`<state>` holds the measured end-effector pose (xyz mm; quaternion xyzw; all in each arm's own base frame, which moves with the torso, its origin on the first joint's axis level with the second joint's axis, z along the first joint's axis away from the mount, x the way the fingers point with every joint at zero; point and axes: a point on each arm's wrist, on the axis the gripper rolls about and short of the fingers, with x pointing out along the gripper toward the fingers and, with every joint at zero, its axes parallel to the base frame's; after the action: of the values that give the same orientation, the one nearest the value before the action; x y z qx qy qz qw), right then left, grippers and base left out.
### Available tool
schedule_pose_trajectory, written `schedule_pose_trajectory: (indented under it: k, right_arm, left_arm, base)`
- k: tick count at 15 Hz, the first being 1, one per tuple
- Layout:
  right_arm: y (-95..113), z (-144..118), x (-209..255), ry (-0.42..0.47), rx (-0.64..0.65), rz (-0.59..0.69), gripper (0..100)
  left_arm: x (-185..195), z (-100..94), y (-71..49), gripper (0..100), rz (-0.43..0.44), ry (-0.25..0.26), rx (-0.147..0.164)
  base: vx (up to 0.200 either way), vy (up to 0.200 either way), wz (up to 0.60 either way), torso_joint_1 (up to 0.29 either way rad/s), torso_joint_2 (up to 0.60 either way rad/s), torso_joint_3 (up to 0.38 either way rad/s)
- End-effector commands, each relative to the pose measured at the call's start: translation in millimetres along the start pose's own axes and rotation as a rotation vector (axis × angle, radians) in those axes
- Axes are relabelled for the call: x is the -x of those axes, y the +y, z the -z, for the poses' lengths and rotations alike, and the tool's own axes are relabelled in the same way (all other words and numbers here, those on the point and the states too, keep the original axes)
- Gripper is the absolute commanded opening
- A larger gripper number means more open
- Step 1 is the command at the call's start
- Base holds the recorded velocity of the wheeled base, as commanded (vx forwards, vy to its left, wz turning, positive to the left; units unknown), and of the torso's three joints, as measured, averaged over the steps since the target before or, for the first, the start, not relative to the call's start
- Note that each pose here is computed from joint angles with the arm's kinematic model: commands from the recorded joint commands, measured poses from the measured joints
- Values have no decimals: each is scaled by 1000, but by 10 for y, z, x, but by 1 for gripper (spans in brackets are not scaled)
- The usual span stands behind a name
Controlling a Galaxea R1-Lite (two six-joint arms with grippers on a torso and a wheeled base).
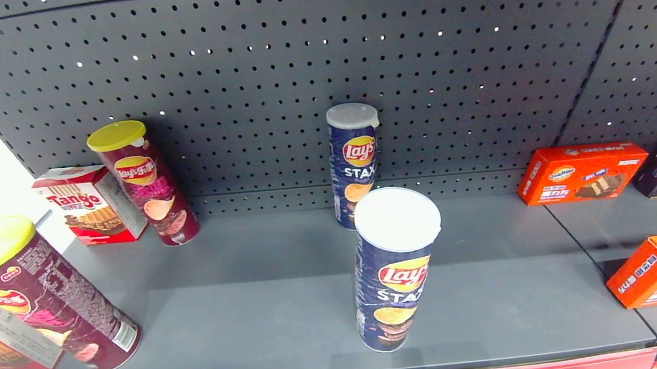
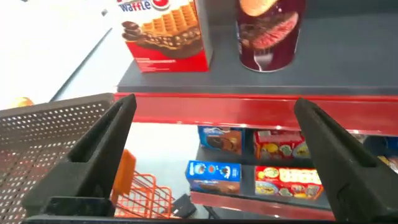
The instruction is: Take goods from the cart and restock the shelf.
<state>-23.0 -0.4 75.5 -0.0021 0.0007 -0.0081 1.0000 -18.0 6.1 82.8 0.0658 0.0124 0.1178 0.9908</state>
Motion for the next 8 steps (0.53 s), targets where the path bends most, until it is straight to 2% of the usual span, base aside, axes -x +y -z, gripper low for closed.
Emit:
schedule_pose_trajectory:
  k: [1,2,3,4,5,6,7,8]
  right_arm:
    - [0,1,-1,2,0,-1,100]
    - [0,1,-1,2,0,-1,100]
    - [0,1,-1,2,0,-1,100]
    - [0,1,-1,2,0,-1,100]
    - [0,1,-1,2,0,-1,100]
    - [0,1,-1,2,0,-1,100]
    - [0,1,-1,2,0,-1,100]
    - [0,1,-1,2,0,-1,100]
  left_arm:
    - [56,16,8,100,-27,-63,19]
    - [56,16,8,100,-27,-62,15]
    - [56,19,9,100,-33,-59,26]
    - [56,18,6,100,-12,-60,102]
    - [55,22,-7,100,42,-62,106]
    - [57,37,-35,100,160,-54,106]
    - [60,53,-55,100,236,-43,98]
    - [61,54,-60,100,259,-44,90]
  base:
    - [0,0,0,0,0,0]
    - [0,0,0,0,0,0]
    - [0,0,0,0,0,0]
    - [0,0,0,0,0,0]
    - [0,0,0,0,0,0]
    - [0,0,0,0,0,0]
    - [0,0,0,0,0,0]
    - [0,0,0,0,0,0]
